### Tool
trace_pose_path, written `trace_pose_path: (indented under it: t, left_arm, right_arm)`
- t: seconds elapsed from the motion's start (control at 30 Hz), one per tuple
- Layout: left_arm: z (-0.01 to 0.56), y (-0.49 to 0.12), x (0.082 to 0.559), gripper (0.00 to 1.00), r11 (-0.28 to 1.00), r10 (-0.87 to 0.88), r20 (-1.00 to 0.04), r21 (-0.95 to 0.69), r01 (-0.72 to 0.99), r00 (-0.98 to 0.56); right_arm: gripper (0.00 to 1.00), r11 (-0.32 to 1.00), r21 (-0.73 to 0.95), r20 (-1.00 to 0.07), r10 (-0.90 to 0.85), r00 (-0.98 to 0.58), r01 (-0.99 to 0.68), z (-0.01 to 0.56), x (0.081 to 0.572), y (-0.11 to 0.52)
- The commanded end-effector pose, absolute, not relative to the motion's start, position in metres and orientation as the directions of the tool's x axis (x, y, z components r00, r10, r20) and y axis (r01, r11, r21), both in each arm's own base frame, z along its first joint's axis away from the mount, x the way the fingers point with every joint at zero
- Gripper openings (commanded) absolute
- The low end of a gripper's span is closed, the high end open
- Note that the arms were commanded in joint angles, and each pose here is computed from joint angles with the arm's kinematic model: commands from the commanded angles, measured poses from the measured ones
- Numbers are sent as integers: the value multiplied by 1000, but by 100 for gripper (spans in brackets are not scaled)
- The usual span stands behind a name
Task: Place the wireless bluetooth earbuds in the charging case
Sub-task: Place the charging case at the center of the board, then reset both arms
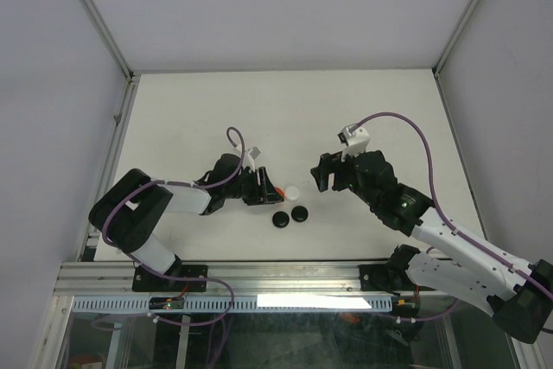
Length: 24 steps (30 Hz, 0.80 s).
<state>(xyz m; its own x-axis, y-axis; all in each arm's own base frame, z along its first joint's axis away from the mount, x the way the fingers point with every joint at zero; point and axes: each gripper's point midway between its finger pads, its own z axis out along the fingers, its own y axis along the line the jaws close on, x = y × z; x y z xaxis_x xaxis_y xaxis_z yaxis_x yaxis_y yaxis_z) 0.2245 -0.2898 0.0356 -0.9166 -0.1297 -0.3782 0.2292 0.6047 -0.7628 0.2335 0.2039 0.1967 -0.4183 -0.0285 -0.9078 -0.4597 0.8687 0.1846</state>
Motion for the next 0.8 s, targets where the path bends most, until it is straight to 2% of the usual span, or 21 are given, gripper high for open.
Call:
trace_pose_path:
  t: [0.0,0.2,0.23,0.3,0.33,0.63,0.67,0.7,0.77]
  left_arm:
    - [30,-281,226,52,651,-141,-365,-734,191,-920]
    - [36,-266,228,71,710,-155,-397,-681,178,-905]
    - [40,-263,229,76,721,-159,-410,-670,179,-898]
    - [52,-256,233,95,738,-176,-452,-648,186,-875]
    - [58,-252,235,98,748,-185,-474,-636,189,-861]
    - [129,-208,244,99,819,-290,-630,-553,153,-720]
    - [141,-201,244,99,826,-307,-649,-545,143,-696]
    - [156,-193,243,99,831,-323,-673,-539,142,-666]
    - [186,-178,239,99,839,-342,-721,-523,150,-603]
  right_arm:
    - [76,897,151,-930,-14,-368,-415,211,242,192]
    - [78,940,105,-932,-21,-363,-323,213,246,170]
    - [78,948,98,-931,-20,-365,-303,214,246,165]
    - [79,959,81,-929,-26,-369,-271,215,246,158]
    - [79,964,77,-928,-24,-372,-256,215,246,154]
    - [86,992,60,-933,15,-359,-114,229,235,113]
    - [94,994,62,-936,26,-352,-93,231,233,107]
    - [98,996,63,-940,36,-340,-70,235,231,100]
    - [99,996,89,-947,76,-312,-30,243,227,88]
